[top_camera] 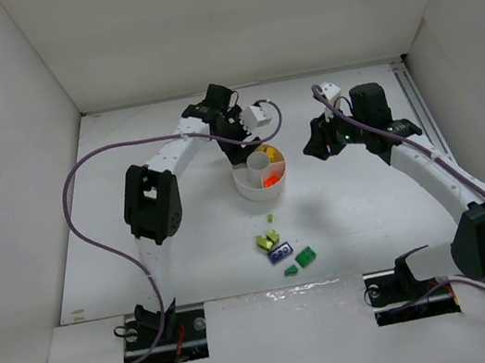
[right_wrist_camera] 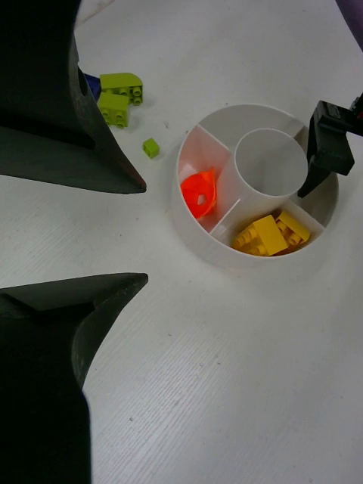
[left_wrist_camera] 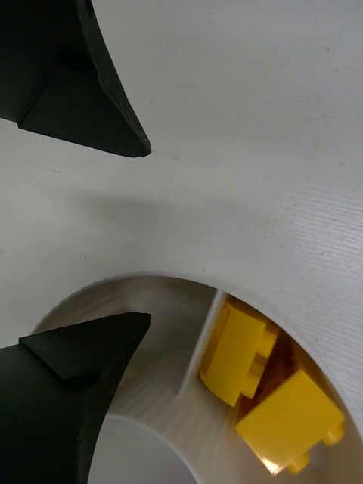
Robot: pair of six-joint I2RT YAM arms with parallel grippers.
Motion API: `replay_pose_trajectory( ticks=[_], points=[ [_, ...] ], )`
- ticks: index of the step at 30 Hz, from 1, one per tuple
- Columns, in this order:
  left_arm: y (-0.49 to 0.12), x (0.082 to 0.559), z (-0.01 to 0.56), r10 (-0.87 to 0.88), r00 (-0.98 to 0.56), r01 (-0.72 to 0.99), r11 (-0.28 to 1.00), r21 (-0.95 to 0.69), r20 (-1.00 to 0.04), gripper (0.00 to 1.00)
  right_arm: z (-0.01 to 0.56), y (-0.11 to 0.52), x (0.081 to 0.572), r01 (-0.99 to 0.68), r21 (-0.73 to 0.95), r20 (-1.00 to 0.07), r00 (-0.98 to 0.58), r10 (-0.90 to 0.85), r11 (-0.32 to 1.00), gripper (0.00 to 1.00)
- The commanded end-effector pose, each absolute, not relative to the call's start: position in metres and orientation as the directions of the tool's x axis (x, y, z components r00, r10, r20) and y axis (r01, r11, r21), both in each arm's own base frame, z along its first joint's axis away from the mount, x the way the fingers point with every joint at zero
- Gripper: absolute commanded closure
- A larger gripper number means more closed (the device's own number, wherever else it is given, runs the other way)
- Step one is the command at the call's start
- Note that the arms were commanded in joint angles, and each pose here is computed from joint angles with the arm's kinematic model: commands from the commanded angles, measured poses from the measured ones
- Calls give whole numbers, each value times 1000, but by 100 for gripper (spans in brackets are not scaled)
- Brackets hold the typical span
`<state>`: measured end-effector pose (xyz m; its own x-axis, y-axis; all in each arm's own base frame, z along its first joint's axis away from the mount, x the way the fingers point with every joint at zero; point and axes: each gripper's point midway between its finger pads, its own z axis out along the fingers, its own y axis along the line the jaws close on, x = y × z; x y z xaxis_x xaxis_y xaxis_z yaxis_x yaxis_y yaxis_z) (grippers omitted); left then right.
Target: Sort the legos into containers by color
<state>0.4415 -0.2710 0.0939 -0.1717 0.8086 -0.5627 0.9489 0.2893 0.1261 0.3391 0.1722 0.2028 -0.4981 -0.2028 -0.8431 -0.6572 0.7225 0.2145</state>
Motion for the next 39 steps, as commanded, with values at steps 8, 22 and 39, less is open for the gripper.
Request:
replay_pose_trajectory(
  ticks=[8,22,39],
  points=[
    [-273,416,160,751,-107,948,274,160,-652,18,223,175,350,-670,185,-880,-438,-182,719,47],
    [-269,376,198,678,-67,968,221,116,-732,18,228,177,347,-685,190,-885,-429,-179,704,47],
    [-253,382,200,591,-166,898,421,126,-790,24,222,210,353,-715,268,-872,-465,-153,646,47]
  ],
)
